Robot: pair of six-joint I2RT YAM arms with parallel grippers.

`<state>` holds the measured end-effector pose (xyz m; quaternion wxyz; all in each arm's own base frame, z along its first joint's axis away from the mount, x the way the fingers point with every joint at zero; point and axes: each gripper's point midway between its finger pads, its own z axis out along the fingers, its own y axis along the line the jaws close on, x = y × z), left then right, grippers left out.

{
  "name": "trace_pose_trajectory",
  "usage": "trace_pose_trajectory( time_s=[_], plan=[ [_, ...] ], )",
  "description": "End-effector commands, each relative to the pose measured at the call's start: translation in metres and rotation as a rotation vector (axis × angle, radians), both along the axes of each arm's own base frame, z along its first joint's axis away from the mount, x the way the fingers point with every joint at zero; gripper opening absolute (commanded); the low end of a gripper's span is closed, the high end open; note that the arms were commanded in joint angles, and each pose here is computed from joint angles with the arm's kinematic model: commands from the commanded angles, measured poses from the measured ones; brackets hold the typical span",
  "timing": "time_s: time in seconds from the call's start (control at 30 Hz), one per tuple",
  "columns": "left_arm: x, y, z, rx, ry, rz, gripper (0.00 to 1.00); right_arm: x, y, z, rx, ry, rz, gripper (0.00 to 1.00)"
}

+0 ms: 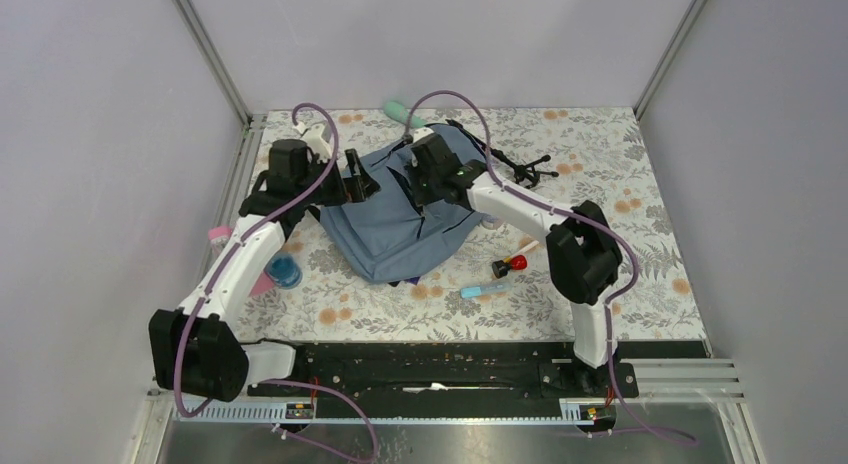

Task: Pack the student bag
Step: Unzip the student bag at the center of the board.

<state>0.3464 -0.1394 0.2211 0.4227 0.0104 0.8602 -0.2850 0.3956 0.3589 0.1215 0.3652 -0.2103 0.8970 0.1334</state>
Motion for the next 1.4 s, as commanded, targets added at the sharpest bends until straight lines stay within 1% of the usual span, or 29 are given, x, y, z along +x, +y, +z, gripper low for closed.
trace_pose_trajectory(
  time_s=[0.0, 0.1, 0.2, 0.3, 0.43, 0.6, 0.67, 0.8, 0.93, 0.97, 1.0, 1.1, 1.13, 1.23, 1.27, 1.37],
  plan=[
    [0.011, -0.017, -0.014, 0.02, 0.029, 0.004, 0.99, -0.012, 0.014, 0.043, 0.358, 0.098, 0.004, 0.0],
    [0.016, -0.038, -0.022, 0.017, 0.071, -0.026, 0.99, -0.019, 0.019, 0.049, 0.421, 0.107, 0.027, 0.0],
    [0.031, -0.047, -0.034, 0.009, 0.113, -0.001, 0.99, -0.023, 0.019, 0.053, 0.442, 0.102, 0.034, 0.0],
    [0.053, -0.041, -0.041, 0.03, 0.104, 0.082, 0.99, -0.027, 0.017, 0.057, 0.462, 0.094, 0.038, 0.0],
    [0.078, -0.032, -0.053, 0.128, 0.088, 0.175, 0.99, -0.032, 0.02, 0.059, 0.51, 0.092, 0.053, 0.0],
    [0.101, -0.036, -0.064, 0.118, 0.1, 0.231, 0.99, -0.037, 0.022, 0.059, 0.535, 0.1, 0.069, 0.0],
    [0.112, -0.033, -0.065, 0.143, 0.09, 0.271, 0.99, -0.037, 0.022, 0.059, 0.534, 0.096, 0.071, 0.0],
    [0.123, -0.026, -0.071, 0.205, 0.088, 0.312, 0.99, -0.037, 0.021, 0.061, 0.533, 0.082, 0.08, 0.0],
    [0.123, -0.029, -0.082, 0.267, 0.104, 0.288, 0.98, -0.038, 0.021, 0.061, 0.532, 0.077, 0.084, 0.0],
    [0.121, -0.03, -0.085, 0.284, 0.111, 0.273, 0.96, -0.038, 0.021, 0.06, 0.53, 0.077, 0.084, 0.0],
    [0.119, -0.031, -0.087, 0.301, 0.117, 0.257, 0.91, -0.037, 0.02, 0.06, 0.527, 0.074, 0.08, 0.0],
    [0.109, -0.029, -0.09, 0.347, 0.133, 0.216, 0.72, -0.034, 0.016, 0.056, 0.506, 0.063, 0.063, 0.0],
    [0.106, -0.027, -0.09, 0.362, 0.134, 0.206, 0.64, -0.034, 0.014, 0.055, 0.494, 0.058, 0.057, 0.0],
    [0.097, -0.023, -0.086, 0.397, 0.136, 0.165, 0.5, -0.029, 0.007, 0.051, 0.452, 0.042, 0.027, 0.0],
    [0.093, -0.023, -0.084, 0.409, 0.143, 0.147, 0.46, -0.027, 0.004, 0.051, 0.443, 0.037, 0.018, 0.0],
    [0.086, -0.02, -0.078, 0.445, 0.15, 0.101, 0.42, -0.024, -0.001, 0.05, 0.415, 0.025, 0.001, 0.0]
  ],
)
